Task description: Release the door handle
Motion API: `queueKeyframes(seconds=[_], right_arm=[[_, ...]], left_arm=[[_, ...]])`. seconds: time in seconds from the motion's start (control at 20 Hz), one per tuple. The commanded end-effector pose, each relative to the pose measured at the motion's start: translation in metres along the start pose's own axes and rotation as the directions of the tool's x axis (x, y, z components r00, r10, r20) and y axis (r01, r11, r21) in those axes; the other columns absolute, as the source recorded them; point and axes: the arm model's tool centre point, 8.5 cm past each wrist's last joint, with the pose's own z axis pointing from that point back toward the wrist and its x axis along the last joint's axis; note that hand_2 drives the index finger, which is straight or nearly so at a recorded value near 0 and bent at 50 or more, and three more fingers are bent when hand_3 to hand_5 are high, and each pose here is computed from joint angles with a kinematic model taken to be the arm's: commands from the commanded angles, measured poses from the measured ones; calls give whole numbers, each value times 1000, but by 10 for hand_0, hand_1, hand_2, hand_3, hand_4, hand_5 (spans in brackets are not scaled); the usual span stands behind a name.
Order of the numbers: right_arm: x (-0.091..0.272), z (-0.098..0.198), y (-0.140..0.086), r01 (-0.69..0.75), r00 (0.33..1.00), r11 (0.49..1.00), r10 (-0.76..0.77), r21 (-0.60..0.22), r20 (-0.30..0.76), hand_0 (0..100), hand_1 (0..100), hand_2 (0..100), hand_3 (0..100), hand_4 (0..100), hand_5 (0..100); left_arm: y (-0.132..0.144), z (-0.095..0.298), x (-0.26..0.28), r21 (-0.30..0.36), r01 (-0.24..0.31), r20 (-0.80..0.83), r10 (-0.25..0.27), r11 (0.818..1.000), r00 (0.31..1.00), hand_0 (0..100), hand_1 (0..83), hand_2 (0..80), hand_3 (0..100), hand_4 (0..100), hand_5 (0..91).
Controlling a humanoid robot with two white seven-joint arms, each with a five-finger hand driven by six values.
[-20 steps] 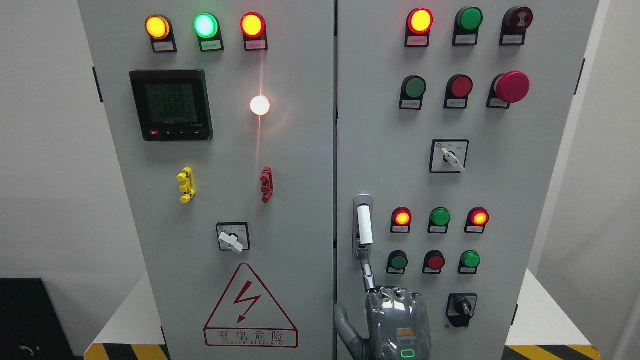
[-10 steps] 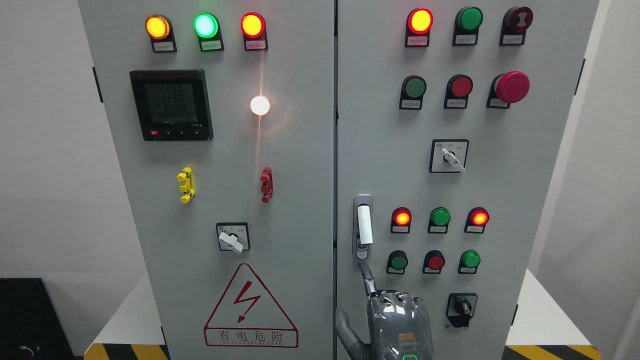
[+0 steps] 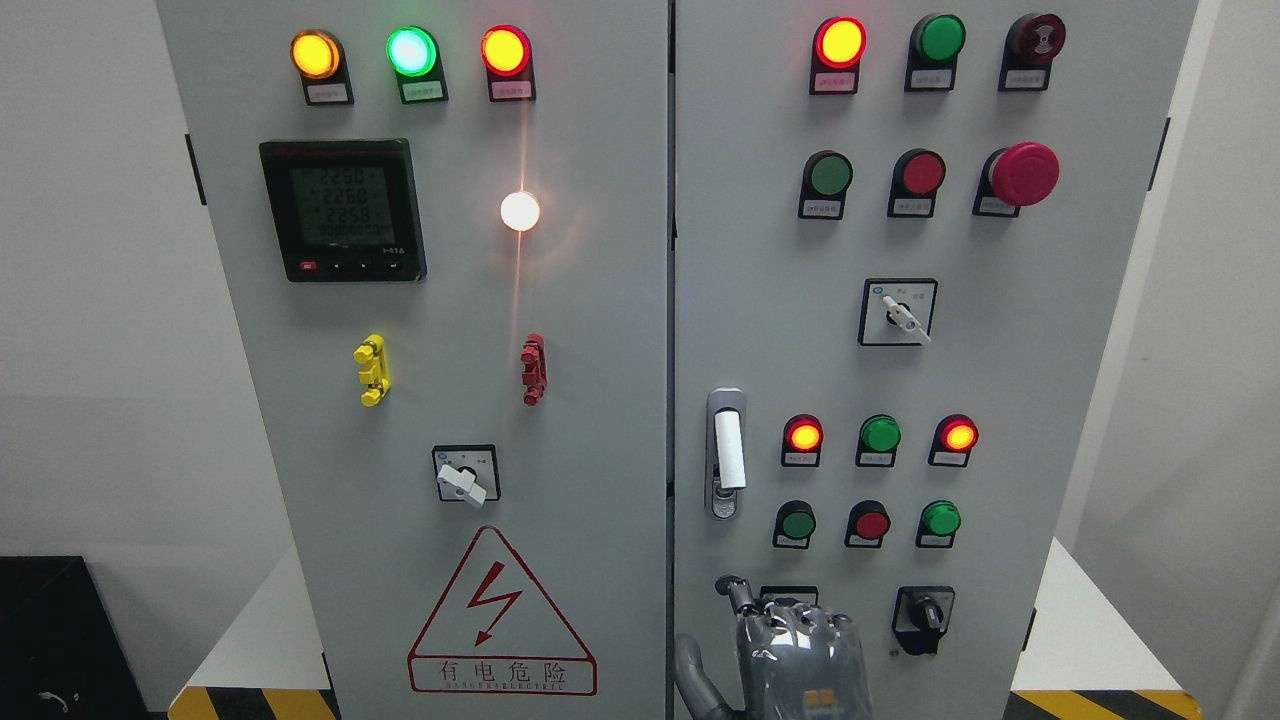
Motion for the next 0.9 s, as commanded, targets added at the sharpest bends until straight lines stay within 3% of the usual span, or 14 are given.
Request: queueKeyframes(seconds=[0.0,0.1,0.25,0.45,0.85], right_arm=[[0,11,-14,21,1000,999,-21,-25,7,563,272,576,784,814,856],[-1,11,-14,22,1000,999,-22,-26,4,537,280,585,720,756,821],[-2,7,-17,20,1000,999,-20,-36,2,501,270,613,715,734,811],[-2,1,-24,24,1000,999,-24,-44,7,428,236,718,834,789,862],[1,-14,-37,26,1000,996,-25,-83,20,356,170,841,966,860,851]], left_arm=[[0,1,-13,1,-3,-20,3,1000,1000,120,556,0,0,0,0],[0,1,-13,1,-3,-20,3,1000,1000,120,556,0,0,0,0],[0,1,-13,1,-5,-19,5,1000,1000,120,556,0,0,0,0],[0,1,-13,1,-3,-20,3,1000,1000,120,556,0,0,0,0],[0,1,-13,1,-5,-19,5,1000,1000,120,556,0,0,0,0]])
